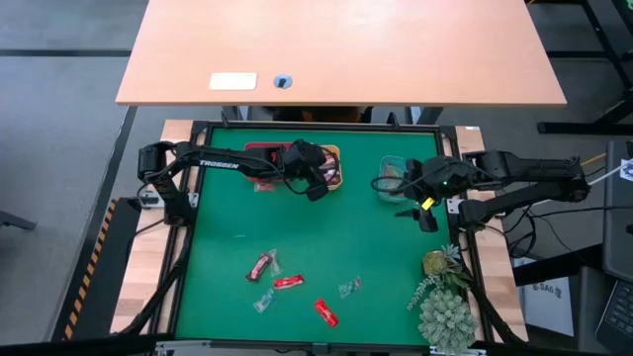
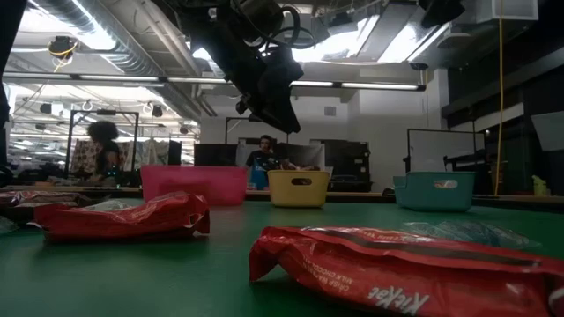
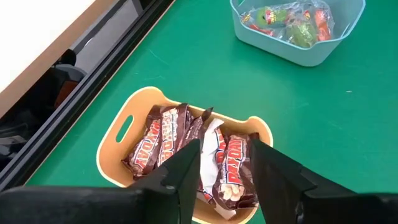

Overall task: Sort candy
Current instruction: Put the blue gummy into the blue bin

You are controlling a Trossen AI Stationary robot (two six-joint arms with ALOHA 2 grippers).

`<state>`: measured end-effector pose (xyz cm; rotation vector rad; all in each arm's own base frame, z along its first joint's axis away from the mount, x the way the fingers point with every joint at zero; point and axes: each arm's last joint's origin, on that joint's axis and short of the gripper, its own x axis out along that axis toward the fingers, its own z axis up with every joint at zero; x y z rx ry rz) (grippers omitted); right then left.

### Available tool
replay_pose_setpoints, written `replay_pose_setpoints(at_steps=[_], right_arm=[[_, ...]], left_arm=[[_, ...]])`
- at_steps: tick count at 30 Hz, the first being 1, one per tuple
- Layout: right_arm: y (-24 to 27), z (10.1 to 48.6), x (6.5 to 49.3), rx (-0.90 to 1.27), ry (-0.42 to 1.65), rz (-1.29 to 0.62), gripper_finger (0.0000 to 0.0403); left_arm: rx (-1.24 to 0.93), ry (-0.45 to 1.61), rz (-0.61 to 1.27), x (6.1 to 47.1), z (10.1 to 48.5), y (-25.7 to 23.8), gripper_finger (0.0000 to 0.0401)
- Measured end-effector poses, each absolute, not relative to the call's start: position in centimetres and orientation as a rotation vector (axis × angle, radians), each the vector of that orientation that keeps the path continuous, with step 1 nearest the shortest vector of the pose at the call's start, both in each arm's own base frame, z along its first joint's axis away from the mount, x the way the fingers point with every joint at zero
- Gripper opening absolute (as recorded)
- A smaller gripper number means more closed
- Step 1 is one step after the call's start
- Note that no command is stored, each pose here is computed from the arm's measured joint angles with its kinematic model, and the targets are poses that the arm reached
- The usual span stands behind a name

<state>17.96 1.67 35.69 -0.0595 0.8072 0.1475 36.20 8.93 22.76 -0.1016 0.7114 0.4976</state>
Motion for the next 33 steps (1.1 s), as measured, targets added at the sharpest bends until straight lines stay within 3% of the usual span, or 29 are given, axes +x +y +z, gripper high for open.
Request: replay_pose_setpoints(at_steps=[8,14,18,24,33], right_arm=[[2.8,35.4,19.4,0.159,0.807,0.313,0.0264],[4.6,34.4,21.2,0.246,0.853,0.169,0.0264],[5.4,33.4,22.3,0.147,0.863,0.07,0.0264],[6.0,31.3,23.8,-0.044,0.984,0.214,0.0264],[9.0,25.0,26.8,0.06,0.925,0.3,0.0264]], left_arm=[[-0.104,0.663,0.477,36.7,24.5,8.6,0.0134],[-0.098,0.613,0.455,37.5,26.5,8.0,0.0134],[-0.094,0.588,0.436,37.9,27.3,7.3,0.0134],[-0.092,0.58,0.419,38.1,27.6,6.5,0.0134],[-0.077,0.582,0.385,38.3,27.6,5.1,0.0134]])
